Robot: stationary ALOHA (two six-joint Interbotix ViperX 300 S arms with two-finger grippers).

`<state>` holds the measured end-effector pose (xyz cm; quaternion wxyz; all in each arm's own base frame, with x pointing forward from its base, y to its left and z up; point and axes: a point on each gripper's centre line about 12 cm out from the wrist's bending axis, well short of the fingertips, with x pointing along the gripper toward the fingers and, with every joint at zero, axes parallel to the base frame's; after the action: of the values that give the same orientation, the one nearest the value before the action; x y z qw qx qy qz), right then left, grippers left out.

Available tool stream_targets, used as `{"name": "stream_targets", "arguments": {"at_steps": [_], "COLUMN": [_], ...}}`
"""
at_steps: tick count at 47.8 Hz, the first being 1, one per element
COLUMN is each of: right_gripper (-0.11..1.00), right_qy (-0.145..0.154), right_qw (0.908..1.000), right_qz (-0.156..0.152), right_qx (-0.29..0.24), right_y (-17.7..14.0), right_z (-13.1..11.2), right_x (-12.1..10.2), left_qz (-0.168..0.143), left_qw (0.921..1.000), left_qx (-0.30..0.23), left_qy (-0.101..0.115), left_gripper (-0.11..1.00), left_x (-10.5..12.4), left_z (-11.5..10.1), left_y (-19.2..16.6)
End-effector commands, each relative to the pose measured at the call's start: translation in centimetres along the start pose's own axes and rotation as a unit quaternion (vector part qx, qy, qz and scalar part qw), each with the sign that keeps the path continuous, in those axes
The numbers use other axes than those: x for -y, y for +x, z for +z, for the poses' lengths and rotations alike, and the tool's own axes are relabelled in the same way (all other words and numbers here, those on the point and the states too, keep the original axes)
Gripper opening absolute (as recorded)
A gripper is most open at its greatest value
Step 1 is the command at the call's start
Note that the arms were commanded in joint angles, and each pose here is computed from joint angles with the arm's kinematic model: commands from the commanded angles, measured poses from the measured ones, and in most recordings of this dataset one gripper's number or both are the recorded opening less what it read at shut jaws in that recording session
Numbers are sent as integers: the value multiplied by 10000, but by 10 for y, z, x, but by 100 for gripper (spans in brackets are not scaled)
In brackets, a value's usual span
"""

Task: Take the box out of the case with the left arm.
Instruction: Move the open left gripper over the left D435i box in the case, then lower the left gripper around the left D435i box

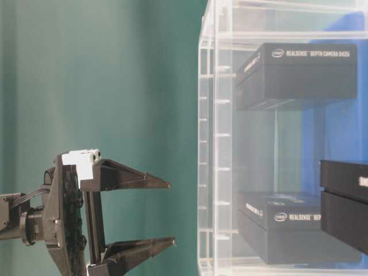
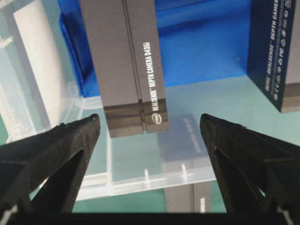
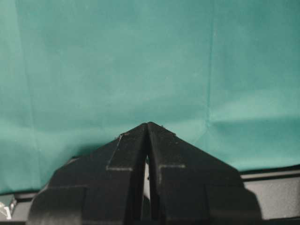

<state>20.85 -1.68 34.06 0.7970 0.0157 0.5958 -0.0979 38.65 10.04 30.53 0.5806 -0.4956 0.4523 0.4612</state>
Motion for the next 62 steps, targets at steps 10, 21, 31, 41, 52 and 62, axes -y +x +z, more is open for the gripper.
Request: {"name": "stream_targets", "arguments": {"at_steps": [10, 21, 31, 41, 52, 62], "right_gripper": [3, 3, 3, 3, 3, 3], "right_qy": [1, 0, 1, 7, 1, 0], "right_qw": [9999, 9999, 9999, 10000, 9999, 9999], "right_qz": [10, 3, 10, 7, 10, 9], "right_qx": [107, 109, 107, 99, 107, 100], "right_y": [-4, -4, -4, -4, -4, -4], "right_z": [2, 2, 2, 2, 2, 2], "right_x": [0, 0, 0, 0, 0, 0], "left_qz": [-117, -110, -115, -72, 86, -35], "left_qw": [9999, 9999, 9999, 9999, 9998, 9996], "left_qx": [62, 59, 68, 77, 49, 103], "left_qy": [13, -2, -15, -16, -144, -249], "left_gripper": [89, 89, 89, 89, 89, 89], "left_x": [-1, -2, -1, -2, -9, -13], "left_z": [0, 0, 0, 0, -2, -4], "left_y": [-11, -10, -9, -5, 9, 25]}}
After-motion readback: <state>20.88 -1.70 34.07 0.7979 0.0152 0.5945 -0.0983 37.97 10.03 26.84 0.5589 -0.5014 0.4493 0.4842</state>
